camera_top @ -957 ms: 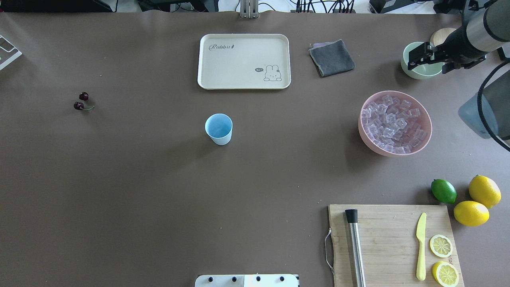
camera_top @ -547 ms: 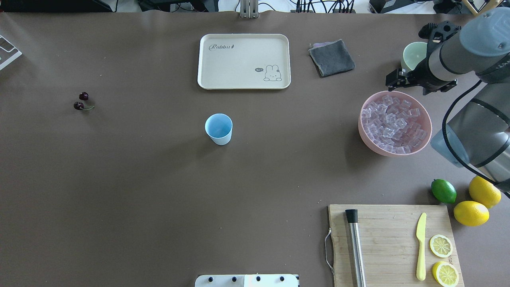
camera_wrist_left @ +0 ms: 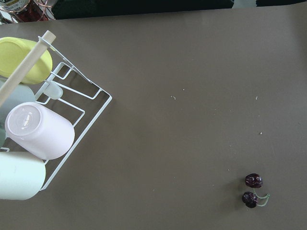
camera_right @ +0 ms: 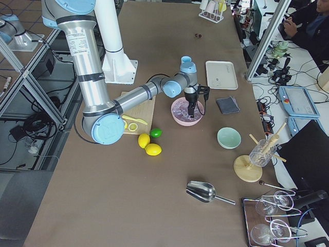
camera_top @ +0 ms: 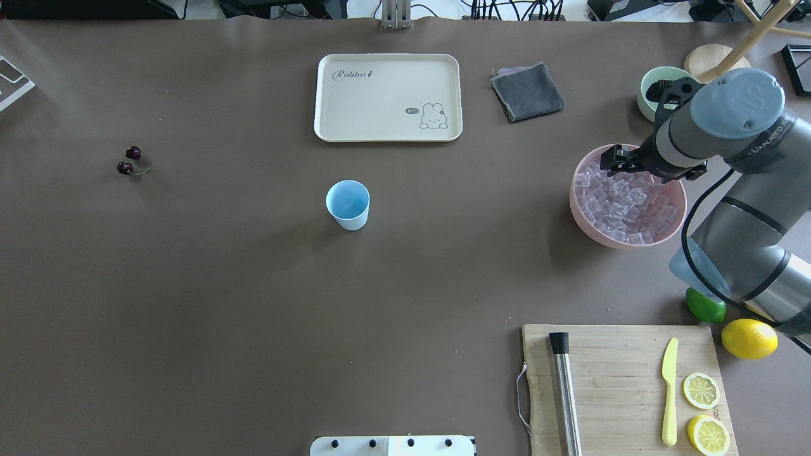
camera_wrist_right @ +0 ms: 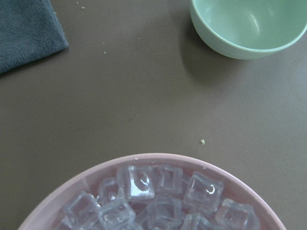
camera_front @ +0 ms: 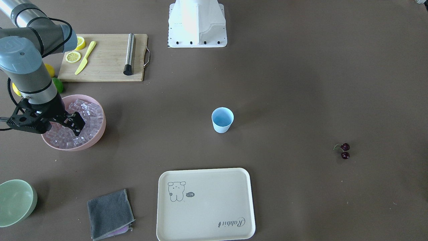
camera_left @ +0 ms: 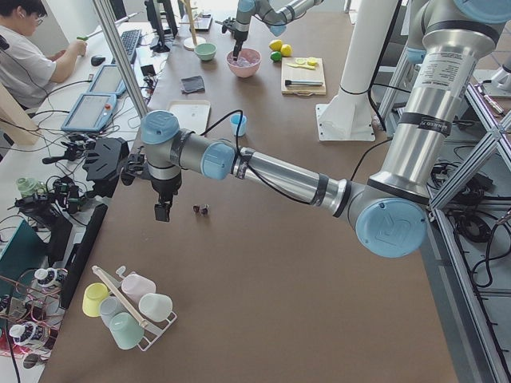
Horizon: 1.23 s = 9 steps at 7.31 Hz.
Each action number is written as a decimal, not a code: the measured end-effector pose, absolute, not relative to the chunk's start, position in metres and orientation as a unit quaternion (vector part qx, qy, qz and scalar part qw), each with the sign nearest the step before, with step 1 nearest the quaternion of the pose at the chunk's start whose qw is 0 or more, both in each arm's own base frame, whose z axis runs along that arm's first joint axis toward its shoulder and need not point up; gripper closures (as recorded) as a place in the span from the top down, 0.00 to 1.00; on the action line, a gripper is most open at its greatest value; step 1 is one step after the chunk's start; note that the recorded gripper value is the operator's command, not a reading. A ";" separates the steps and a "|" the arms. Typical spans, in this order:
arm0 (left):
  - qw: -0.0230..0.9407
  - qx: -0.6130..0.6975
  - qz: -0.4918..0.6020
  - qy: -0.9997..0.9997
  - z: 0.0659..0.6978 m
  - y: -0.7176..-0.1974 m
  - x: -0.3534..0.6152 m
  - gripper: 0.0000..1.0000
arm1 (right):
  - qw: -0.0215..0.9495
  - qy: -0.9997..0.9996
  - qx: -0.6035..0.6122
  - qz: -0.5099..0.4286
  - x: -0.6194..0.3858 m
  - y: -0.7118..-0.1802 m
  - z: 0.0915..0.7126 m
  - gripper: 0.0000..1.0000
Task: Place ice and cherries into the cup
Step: 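Move the right gripper over the pink bowl of ice cubes, then lower the right gripper into the bowl and grasp an ice cube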
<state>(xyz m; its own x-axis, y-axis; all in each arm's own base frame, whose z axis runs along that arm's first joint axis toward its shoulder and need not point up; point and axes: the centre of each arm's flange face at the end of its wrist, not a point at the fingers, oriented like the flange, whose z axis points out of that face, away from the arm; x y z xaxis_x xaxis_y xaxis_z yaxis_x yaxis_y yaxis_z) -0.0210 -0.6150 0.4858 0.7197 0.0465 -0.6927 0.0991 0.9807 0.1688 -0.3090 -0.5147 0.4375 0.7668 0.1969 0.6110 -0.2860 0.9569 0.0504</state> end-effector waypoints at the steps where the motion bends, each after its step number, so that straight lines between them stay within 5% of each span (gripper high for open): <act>1: 0.922 0.098 -0.015 0.374 0.486 -0.614 -0.022 0.98 | 0.939 -0.313 0.069 0.127 -0.315 -0.510 0.441 0.99; 2: 0.922 0.098 -0.017 0.374 0.487 -0.612 -0.024 0.98 | 0.941 -0.306 0.071 0.123 -0.321 -0.505 0.445 0.98; 3: 0.922 0.099 -0.017 0.374 0.490 -0.609 -0.026 0.98 | 0.944 -0.299 0.075 0.120 -0.327 -0.501 0.449 0.77; 4: 0.922 0.099 -0.018 0.374 0.494 -0.606 -0.026 0.98 | 0.945 -0.295 0.078 0.118 -0.330 -0.499 0.450 0.32; 6: 0.922 0.097 -0.018 0.374 0.499 -0.604 -0.027 0.98 | 0.946 -0.292 0.079 0.116 -0.334 -0.496 0.450 0.00; 9: 0.923 0.094 -0.020 0.373 0.504 -0.601 -0.027 0.98 | 0.945 -0.294 0.082 0.118 -0.330 -0.498 0.443 0.00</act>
<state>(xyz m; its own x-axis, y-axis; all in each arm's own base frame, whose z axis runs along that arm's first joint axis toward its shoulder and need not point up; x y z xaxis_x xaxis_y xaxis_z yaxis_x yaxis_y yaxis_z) -0.0267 -0.6007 0.5035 0.7203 0.0334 -0.6928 0.1076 0.9814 0.1593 -0.3304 -0.4976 0.4433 0.7990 0.1746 0.5754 -0.2716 0.9585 0.0864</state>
